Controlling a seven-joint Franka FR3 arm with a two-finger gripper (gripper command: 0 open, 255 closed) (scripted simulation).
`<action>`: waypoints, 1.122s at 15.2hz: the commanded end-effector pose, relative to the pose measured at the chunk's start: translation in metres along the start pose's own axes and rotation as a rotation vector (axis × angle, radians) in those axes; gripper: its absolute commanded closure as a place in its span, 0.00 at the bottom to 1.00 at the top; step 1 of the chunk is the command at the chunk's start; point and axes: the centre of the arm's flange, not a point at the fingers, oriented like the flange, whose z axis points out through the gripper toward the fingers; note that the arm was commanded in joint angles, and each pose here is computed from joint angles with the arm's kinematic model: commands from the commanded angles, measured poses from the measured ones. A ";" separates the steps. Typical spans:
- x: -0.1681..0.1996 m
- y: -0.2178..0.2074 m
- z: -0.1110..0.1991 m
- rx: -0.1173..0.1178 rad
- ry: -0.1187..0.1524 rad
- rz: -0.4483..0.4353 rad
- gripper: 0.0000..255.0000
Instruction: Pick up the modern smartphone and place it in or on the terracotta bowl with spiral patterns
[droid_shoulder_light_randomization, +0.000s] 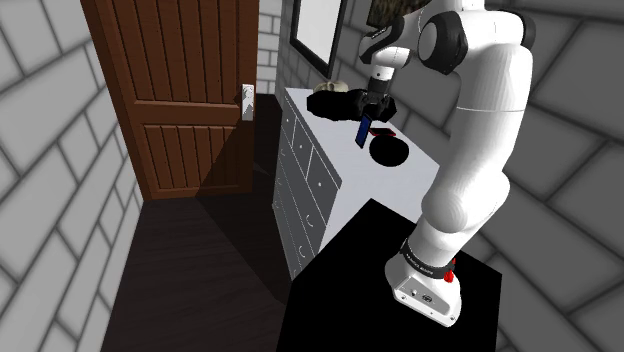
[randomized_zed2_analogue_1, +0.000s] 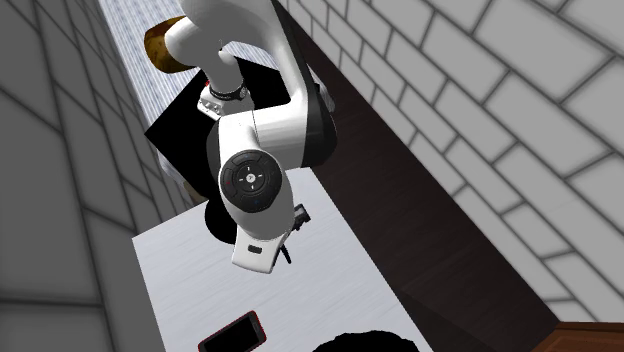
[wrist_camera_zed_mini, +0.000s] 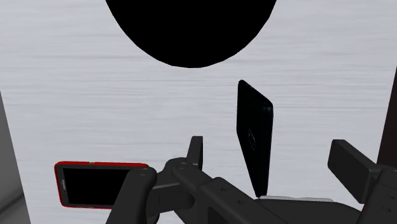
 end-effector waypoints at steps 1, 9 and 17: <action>0.000 0.000 0.000 0.000 0.000 0.000 0.00; 0.000 0.000 0.000 0.000 0.000 0.000 1.00; -0.001 0.000 -0.016 0.000 0.000 0.000 1.00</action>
